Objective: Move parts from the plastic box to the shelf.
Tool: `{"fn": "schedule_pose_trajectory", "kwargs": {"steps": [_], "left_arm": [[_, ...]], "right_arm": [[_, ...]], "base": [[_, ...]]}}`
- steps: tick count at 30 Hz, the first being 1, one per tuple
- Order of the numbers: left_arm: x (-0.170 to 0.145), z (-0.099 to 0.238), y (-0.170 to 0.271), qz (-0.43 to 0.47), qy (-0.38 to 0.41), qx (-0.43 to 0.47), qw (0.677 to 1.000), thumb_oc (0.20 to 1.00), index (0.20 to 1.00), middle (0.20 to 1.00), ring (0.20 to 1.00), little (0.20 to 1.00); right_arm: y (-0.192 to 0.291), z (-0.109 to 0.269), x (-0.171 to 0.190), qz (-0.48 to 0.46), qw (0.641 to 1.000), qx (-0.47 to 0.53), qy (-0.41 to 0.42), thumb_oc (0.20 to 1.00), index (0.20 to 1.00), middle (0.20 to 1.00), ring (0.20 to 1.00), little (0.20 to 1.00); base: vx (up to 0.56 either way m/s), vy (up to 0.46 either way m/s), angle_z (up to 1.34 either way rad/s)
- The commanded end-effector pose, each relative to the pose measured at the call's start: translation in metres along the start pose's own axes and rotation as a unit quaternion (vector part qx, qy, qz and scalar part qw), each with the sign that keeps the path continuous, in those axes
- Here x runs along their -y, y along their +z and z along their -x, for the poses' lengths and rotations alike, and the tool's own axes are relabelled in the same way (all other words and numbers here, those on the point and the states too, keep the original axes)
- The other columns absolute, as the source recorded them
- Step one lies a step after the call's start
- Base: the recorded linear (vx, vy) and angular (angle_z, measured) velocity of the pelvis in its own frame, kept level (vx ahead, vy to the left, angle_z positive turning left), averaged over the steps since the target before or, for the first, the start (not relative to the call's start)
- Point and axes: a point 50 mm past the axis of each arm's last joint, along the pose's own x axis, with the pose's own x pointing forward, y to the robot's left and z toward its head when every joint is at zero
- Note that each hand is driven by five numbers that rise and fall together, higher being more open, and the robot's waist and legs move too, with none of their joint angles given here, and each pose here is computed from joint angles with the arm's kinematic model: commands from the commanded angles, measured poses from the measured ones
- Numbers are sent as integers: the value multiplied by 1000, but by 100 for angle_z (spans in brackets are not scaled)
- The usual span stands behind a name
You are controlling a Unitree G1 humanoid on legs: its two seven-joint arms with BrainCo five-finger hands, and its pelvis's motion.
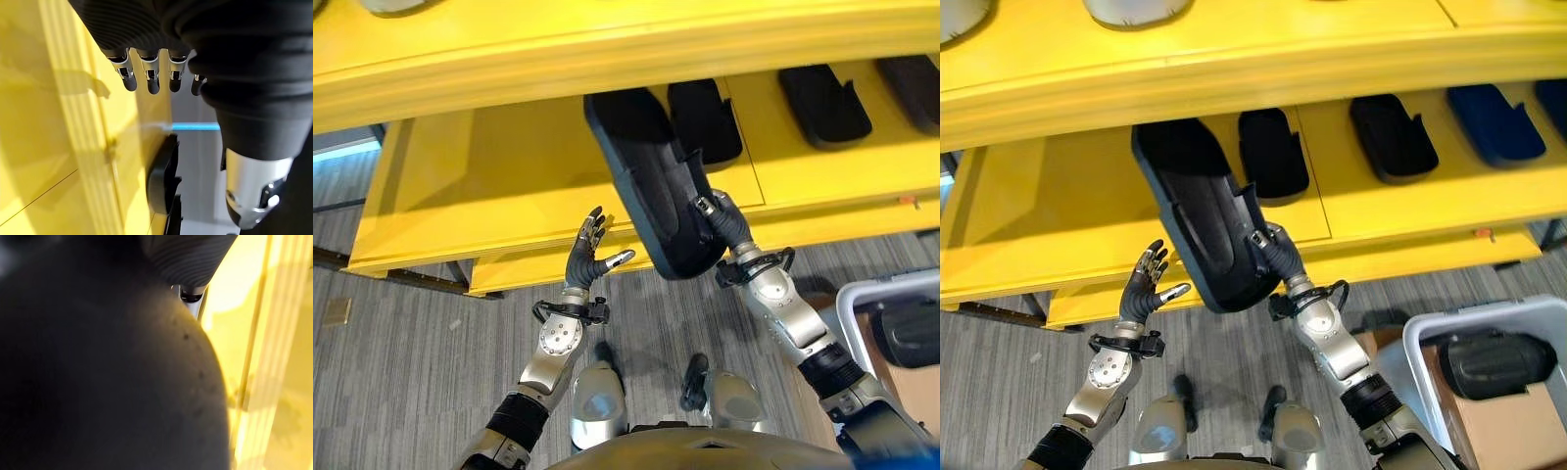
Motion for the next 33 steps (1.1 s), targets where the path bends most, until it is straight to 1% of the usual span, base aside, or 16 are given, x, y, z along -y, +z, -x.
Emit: {"fn": "schedule_pose_trajectory", "kwargs": {"steps": [1,4,8,11,17,20,24,30,33], "left_arm": [[0,9,11,59,20,39,997,1000,1000,1000,1000,1000],[-2,16,-2,50,21,-4,999,1000,1000,1000,1000,1000],[-5,23,-6,37,26,-16,999,1000,1000,1000,1000,1000],[-10,27,-6,37,38,-17,998,1000,1000,1000,1000,1000],[-16,30,-1,31,50,-11,998,1000,1000,1000,1000,1000],[-12,28,0,22,32,-11,999,1000,1000,1000,1000,1000],[-8,25,1,22,16,-8,1000,1000,1000,1000,1000,1000],[-11,21,1,49,23,-20,998,1000,1000,1000,1000,1000],[-6,20,3,37,-9,-20,999,1000,1000,1000,1000,1000]], "right_arm": [[33,-6,-5,-38,996,76,36,200,200,200,200,200],[15,6,-1,-92,994,49,12,200,200,200,200,200],[8,21,-5,-84,995,50,9,200,200,200,200,200],[7,22,-7,-98,994,46,4,200,200,200,200,200],[10,18,-8,-97,994,50,-7,200,200,200,200,200],[18,4,-3,-102,993,51,-36,200,200,200,200,200],[33,-15,7,-81,992,72,-71,200,200,200,200,200],[59,-45,18,-65,986,98,-121,200,200,200,200,200],[75,-59,32,-59,982,111,-138,200,200,200,200,200]], "base": [[77,669,-21],[138,419,2],[91,236,17],[6,102,7],[6,-18,4],[5,-67,7],[4,-10,11],[9,-46,12],[-5,-28,17]]}}
